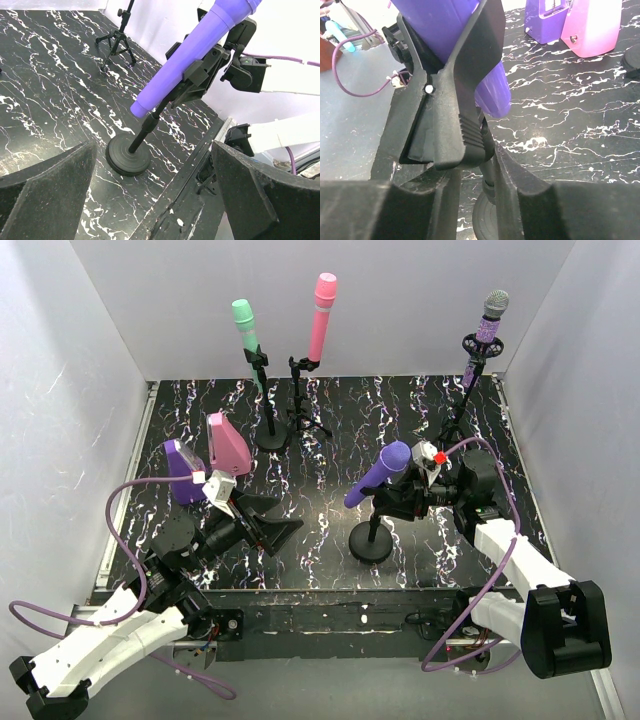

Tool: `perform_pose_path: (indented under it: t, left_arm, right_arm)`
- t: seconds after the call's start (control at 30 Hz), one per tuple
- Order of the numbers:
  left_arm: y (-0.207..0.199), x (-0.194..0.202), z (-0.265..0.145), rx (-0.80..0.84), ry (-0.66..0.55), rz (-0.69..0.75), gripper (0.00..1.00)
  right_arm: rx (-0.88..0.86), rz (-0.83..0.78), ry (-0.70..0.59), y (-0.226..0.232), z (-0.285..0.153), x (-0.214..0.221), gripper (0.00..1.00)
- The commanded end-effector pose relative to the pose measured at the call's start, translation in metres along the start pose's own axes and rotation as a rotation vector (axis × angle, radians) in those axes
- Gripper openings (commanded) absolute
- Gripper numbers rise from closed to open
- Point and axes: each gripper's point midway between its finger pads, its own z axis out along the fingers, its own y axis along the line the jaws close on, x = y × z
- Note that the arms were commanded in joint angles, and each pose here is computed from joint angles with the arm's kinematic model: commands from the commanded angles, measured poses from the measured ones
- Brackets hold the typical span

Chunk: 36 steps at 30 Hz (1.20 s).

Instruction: Attach the microphones to the stand

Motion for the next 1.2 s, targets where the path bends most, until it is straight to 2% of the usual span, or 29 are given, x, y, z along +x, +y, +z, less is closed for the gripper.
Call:
perform_pose_path:
  t: [0.0,0.17,0.33,0.5,0.93,1.17]
  left_arm:
    - [0.001,0.002,0.001,-0.002,-0.001,-0.006,0.98]
    - [0.001,0.0,0.001,0.0,-0.004,-0.006,0.98]
    - [0.0,-0.001,-0.002,-0.003,-0.005,-0.003,0.98]
    - [0.001,-0.002,-0.006,-0.007,-0.007,0.0,0.98]
    - [0.003,-0.006,-0.017,-0.023,-0.027,0.018,0.98]
    - [0.004,-0.006,-0.017,-0.027,-0.027,0.033,0.98]
  right_arm:
    - [-0.023,-0.051,-0.008,0.002,0.001,-0.004,0.29]
    - [-0.02,-0.078,-0.011,0.003,0.001,-0.008,0.18]
    - [0.025,-0.114,-0.026,-0.004,-0.008,-0.022,0.16]
    - [0.148,-0.156,-0.051,-0.026,-0.033,-0.038,0.15]
    - [0.572,-0.27,-0.076,-0.104,-0.14,-0.083,0.15]
    - [0.765,-0.258,-0.071,-0.132,-0.211,-0.083,0.15]
